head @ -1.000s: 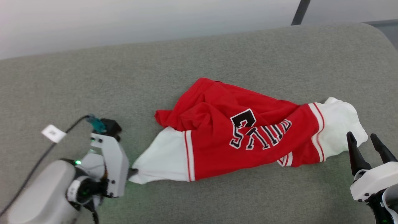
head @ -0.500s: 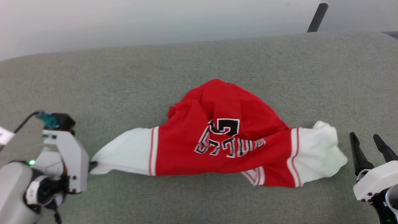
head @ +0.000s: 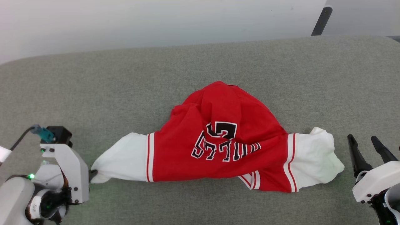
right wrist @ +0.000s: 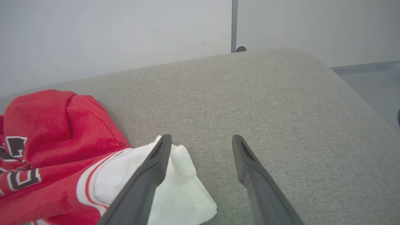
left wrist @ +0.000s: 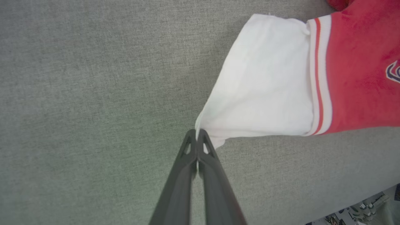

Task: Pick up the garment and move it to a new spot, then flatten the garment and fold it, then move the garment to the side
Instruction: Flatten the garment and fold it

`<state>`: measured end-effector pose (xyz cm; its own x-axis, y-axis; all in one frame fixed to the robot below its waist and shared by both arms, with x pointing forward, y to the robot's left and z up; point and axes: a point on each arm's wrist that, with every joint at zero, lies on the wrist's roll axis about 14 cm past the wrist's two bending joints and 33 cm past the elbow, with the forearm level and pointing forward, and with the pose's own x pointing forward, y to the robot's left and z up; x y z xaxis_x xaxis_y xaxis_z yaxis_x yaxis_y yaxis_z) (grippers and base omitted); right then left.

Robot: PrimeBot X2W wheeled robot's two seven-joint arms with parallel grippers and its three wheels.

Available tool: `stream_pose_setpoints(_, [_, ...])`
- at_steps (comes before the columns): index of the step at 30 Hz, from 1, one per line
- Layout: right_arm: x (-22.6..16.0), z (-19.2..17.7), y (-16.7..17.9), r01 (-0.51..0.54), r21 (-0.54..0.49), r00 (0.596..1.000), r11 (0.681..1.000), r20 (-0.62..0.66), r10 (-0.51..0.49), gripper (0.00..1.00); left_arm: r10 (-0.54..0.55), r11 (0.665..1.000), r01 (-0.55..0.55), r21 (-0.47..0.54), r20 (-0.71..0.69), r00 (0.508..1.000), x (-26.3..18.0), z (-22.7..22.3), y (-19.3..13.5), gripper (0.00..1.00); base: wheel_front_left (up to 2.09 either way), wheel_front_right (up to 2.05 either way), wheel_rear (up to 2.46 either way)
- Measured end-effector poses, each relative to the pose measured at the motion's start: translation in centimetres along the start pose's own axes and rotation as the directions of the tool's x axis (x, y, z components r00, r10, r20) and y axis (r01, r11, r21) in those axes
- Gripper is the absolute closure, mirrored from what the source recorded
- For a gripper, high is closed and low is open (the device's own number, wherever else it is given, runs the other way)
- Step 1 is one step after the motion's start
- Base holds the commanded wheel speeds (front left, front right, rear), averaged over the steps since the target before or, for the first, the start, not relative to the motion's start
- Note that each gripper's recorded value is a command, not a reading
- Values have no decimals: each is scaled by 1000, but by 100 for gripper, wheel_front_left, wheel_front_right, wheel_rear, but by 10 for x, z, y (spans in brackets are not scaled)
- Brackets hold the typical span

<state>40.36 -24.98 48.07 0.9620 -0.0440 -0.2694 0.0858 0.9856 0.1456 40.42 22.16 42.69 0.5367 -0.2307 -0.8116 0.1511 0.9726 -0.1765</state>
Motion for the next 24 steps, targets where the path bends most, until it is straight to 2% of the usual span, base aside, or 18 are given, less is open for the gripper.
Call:
stream_pose_setpoints(10, [-5, 5, 2, -11, -7, 1000, 1000, 10, 11, 0, -16, 1000, 14, 23, 50, 999, -13, 9, -8, 0, 0, 0, 0])
stream_pose_setpoints(19, [-17, 9, -6, 15, -4, 1000, 1000, 25, -15, 0, -19, 998, 18, 67, 18, 1000, -1, 4, -10, 0, 0, 0, 0])
stream_pose_setpoints(24, [-25, 4, -16, 46, 7, 999, 999, 12, -46, 0, 17, 995, -14, 101, -26, 1000, 12, -6, 0, 0, 0, 0, 0])
